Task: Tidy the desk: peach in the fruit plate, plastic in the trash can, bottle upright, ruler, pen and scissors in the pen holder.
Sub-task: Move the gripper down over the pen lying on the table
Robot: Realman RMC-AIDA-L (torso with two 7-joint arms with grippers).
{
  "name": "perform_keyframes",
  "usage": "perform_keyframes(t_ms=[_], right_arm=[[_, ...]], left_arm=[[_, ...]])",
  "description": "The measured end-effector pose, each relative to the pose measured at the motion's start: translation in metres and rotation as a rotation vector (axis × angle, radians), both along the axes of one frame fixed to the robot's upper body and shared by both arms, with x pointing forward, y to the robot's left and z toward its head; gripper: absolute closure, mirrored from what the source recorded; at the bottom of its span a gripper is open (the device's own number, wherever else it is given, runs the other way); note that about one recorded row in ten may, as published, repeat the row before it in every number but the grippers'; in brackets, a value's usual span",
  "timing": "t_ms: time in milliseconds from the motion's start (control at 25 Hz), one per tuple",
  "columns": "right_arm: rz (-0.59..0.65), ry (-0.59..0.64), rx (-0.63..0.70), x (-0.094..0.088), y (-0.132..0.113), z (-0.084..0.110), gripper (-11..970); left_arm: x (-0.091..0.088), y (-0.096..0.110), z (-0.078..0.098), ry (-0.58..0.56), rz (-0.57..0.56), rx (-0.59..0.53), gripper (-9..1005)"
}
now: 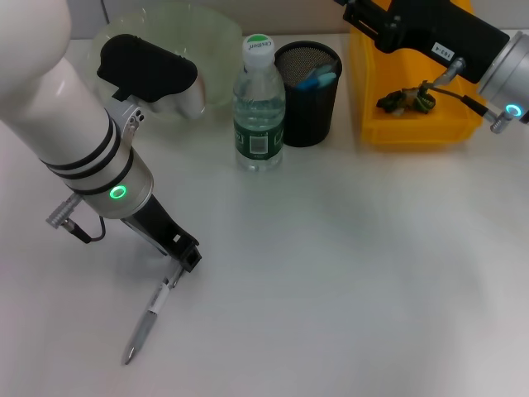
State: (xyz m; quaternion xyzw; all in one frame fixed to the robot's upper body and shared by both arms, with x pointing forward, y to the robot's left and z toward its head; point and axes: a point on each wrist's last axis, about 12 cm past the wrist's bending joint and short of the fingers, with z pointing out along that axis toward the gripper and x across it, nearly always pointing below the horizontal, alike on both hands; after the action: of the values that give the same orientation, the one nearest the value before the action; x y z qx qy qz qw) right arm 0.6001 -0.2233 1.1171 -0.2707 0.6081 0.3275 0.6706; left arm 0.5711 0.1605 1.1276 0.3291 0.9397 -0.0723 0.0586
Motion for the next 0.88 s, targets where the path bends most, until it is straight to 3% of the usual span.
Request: perform_keyframes(t_ms=[760, 880], right_arm=[[0.001, -0.003, 0.002, 0.0004, 0.0010, 0.0009, 473], [0.001, -0.003, 0.002, 0.0005, 0.0010, 0.0009, 473]], left_arm=[[0.0011, -0.0008, -0.0001, -0.003, -0.008, 0.003, 603], [0.0014, -0.0014, 0.0004, -0.005, -0.010, 0.004, 672]])
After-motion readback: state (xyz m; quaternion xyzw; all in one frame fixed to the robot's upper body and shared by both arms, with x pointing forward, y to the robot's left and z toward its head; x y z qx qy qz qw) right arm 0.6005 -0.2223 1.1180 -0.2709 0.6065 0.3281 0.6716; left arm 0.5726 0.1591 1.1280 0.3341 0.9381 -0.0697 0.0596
